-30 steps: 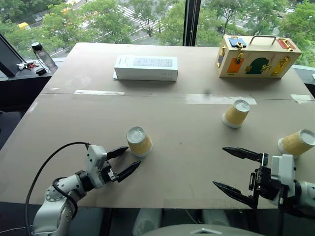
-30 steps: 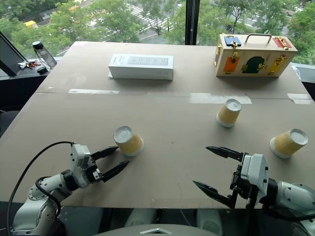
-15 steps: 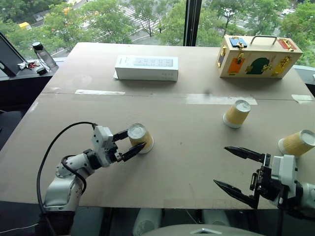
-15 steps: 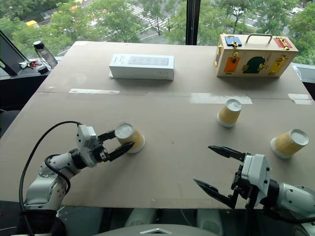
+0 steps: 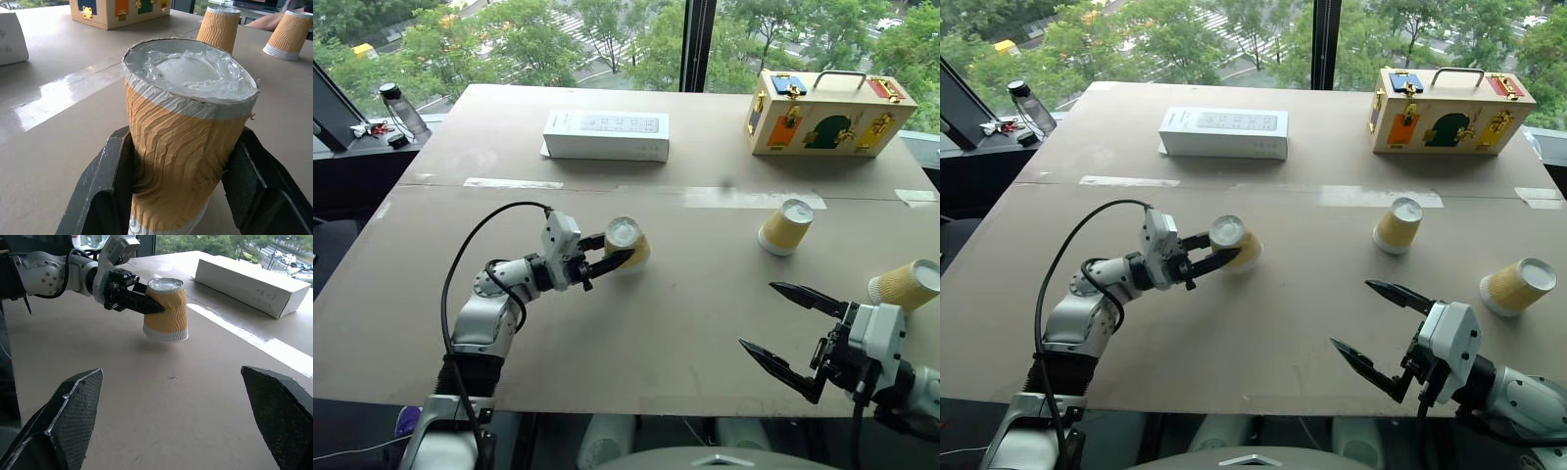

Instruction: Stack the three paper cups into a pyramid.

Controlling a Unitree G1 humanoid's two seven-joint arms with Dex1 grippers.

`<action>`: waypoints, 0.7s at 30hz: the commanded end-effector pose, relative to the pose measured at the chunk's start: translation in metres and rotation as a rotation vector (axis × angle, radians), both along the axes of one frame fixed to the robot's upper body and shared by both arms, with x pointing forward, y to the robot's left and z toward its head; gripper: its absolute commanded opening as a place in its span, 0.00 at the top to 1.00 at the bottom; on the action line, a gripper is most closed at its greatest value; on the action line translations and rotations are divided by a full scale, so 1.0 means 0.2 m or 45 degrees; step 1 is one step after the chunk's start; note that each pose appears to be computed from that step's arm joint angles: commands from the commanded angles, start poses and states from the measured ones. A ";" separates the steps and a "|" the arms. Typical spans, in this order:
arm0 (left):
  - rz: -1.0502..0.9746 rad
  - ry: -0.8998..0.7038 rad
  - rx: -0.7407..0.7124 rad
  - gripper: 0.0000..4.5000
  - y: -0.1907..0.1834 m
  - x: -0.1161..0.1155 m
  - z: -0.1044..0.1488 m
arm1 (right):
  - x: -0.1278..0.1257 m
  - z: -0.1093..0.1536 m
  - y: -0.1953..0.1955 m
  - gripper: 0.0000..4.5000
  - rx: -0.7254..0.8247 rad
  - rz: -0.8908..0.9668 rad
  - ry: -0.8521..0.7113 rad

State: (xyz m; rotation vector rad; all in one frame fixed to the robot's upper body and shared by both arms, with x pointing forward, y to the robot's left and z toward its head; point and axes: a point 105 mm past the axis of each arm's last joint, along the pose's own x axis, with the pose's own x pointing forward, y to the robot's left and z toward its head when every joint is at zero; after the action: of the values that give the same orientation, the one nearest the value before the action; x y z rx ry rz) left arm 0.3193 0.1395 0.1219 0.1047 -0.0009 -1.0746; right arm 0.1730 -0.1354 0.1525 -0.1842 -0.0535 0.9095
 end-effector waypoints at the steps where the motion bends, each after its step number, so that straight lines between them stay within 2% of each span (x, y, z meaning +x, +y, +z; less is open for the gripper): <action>1: -0.086 0.001 0.009 0.56 -0.10 0.04 0.02 | -0.01 0.03 0.01 0.00 -0.002 -0.040 -0.044; 10: -0.182 0.028 0.047 0.56 -0.18 0.08 -0.02 | -0.04 0.02 0.00 0.00 -0.007 -0.127 -0.034; 11: -0.190 0.030 0.040 0.40 -0.18 0.08 -0.02 | -0.04 0.02 0.00 0.00 -0.005 -0.134 -0.035; 13: -0.224 0.037 0.034 0.30 -0.19 0.07 -0.03 | -0.04 0.02 0.01 0.00 0.003 -0.148 -0.038; 15: -0.219 0.032 0.024 0.08 -0.19 0.06 -0.02 | -0.03 0.02 0.00 0.00 -0.002 -0.179 -0.031; 16: -0.207 0.030 0.018 0.02 -0.18 0.06 -0.01 | -0.02 0.02 -0.01 0.00 -0.009 -0.197 -0.035; 19: -0.180 0.028 -0.034 0.02 -0.15 0.05 0.05 | 0.02 0.04 -0.05 0.00 -0.002 -0.290 -0.073; 21: -0.167 0.020 -0.082 0.02 -0.10 0.00 0.12 | 0.11 0.05 -0.14 0.00 -0.113 -0.497 -0.145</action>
State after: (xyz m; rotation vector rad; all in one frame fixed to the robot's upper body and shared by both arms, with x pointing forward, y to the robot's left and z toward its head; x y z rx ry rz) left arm 0.3242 0.1142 0.1204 0.0457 0.0533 -1.2079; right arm 0.1869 -0.1497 0.1552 -0.2457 -0.0623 0.6296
